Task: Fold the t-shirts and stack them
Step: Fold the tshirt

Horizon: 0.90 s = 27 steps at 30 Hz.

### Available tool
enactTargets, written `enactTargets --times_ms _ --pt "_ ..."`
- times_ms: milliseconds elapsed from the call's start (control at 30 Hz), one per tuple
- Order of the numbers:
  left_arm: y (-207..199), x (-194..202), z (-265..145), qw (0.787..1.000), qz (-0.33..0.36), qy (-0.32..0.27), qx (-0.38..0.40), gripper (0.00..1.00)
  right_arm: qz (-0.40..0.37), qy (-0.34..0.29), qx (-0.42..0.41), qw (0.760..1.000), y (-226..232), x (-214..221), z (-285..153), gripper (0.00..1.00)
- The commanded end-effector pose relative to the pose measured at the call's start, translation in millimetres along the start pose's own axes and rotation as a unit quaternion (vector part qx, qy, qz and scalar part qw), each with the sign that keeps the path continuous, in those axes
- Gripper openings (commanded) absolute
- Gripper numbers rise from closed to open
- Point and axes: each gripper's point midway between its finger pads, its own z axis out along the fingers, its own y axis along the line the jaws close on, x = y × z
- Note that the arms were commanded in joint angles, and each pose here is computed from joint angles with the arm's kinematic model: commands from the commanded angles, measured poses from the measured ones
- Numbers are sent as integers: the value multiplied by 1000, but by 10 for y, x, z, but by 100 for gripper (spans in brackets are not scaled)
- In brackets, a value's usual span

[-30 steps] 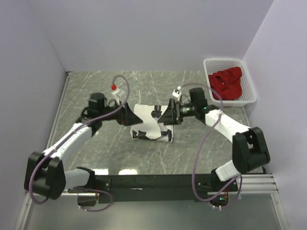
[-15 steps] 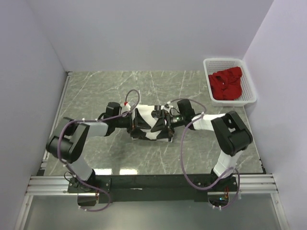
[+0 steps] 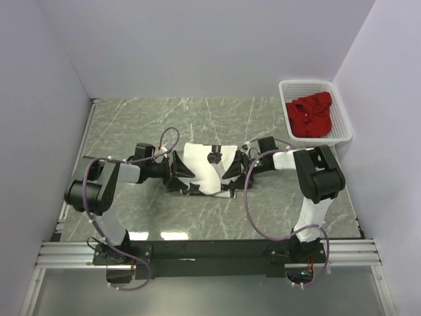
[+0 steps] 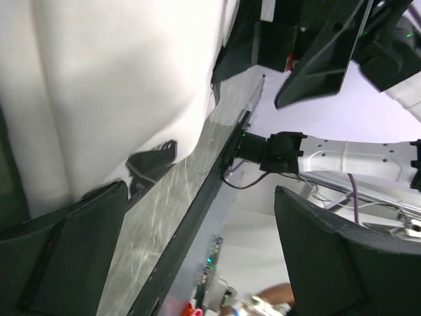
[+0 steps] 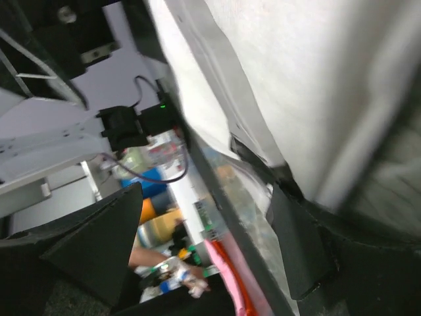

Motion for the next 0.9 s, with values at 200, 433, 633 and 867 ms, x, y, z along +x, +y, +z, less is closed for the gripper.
enactTargets --times_ms 200,433,633,867 --pt "-496 -440 -904 970 161 -149 -102 100 -247 -140 168 944 886 -571 -606 84" --pt "-798 -857 -1826 902 237 -274 -233 99 -390 -178 293 854 1419 -729 -90 86" --pt "-940 -778 -2324 869 262 -322 -271 99 -412 -134 337 836 1289 -869 328 86" --pt "-1094 -654 -2467 849 287 -339 -287 99 -375 -19 405 833 447 -890 565 81"
